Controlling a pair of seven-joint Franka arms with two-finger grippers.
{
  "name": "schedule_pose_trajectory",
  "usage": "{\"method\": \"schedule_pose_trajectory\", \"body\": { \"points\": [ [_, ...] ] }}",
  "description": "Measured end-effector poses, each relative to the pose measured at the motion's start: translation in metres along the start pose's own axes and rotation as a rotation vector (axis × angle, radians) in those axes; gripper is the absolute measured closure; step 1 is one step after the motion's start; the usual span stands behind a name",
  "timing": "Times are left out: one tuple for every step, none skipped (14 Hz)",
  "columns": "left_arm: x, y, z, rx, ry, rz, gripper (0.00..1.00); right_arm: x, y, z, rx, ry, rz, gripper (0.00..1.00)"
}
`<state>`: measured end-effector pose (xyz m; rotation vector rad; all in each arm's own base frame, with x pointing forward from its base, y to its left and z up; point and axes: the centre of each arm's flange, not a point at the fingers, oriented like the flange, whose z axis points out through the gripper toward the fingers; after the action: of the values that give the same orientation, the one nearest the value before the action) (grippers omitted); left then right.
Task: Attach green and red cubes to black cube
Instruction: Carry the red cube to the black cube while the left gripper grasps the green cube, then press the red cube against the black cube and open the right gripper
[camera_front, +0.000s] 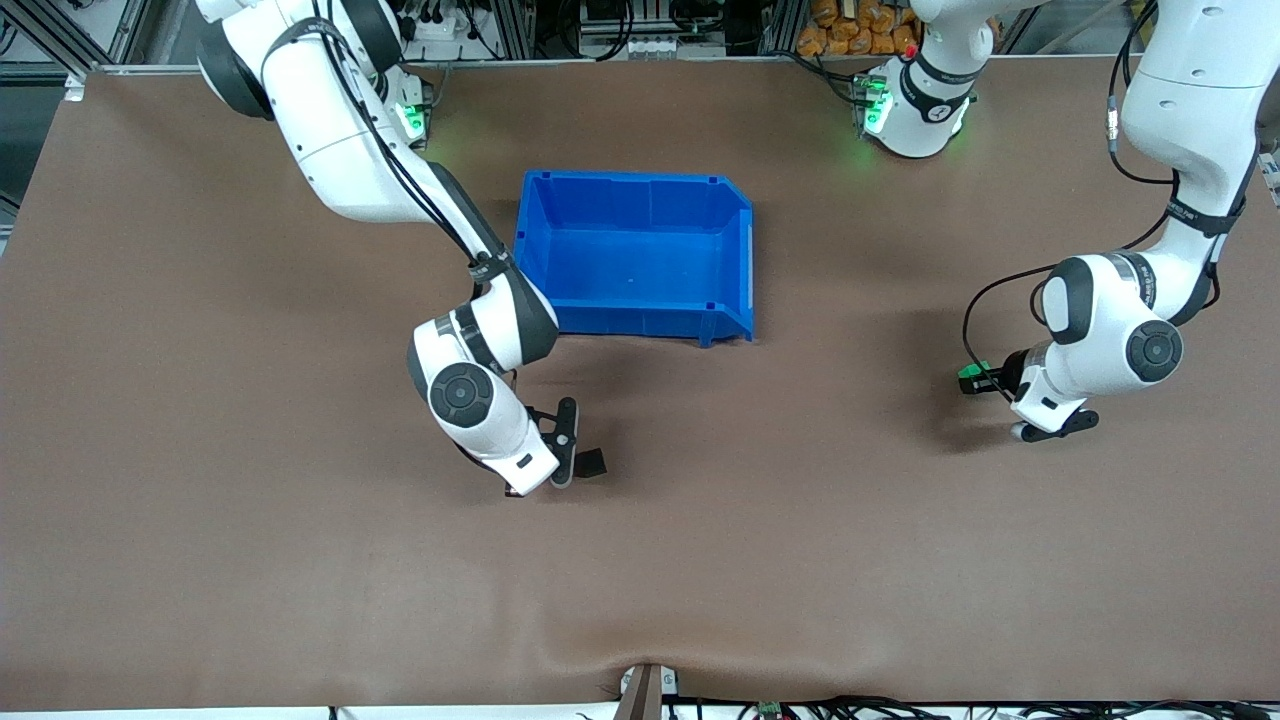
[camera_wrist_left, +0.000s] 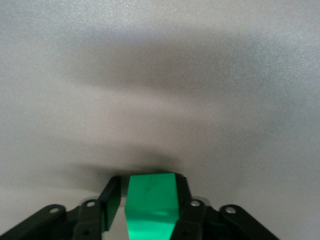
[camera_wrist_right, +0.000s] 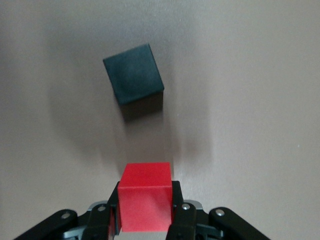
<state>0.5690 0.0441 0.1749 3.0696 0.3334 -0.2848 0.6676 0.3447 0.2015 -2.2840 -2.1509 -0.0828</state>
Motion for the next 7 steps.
{"method": "schedule_pose_trajectory", "body": {
  "points": [
    [0.0,0.0,0.0,0.0,0.001,-0.003,0.53,0.004,0.0,0.002,-0.004,0.003,-0.004,0.61],
    [0.0,0.0,0.0,0.0,0.0,-0.015,0.59,0.01,-0.001,0.004,-0.01,0.007,-0.013,0.61],
    [0.0,0.0,0.0,0.0,0.0,-0.038,0.59,0.019,-0.005,0.007,-0.016,0.011,-0.022,0.61],
    [0.0,0.0,0.0,0.0,0.0,-0.064,0.6,0.027,-0.008,0.008,-0.022,0.015,-0.028,0.61],
    [0.0,0.001,0.0,-0.001,0.0,-0.089,0.6,0.032,-0.01,0.01,-0.03,0.02,-0.031,0.61],
    [0.0,0.003,0.0,-0.001,0.0,-0.112,0.6,0.035,-0.011,0.012,-0.037,0.024,-0.033,0.61],
    [-0.001,0.005,0.0,-0.002,0.0,-0.13,0.6,0.037,-0.011,0.016,-0.043,0.027,-0.032,0.61]
  ]
}}
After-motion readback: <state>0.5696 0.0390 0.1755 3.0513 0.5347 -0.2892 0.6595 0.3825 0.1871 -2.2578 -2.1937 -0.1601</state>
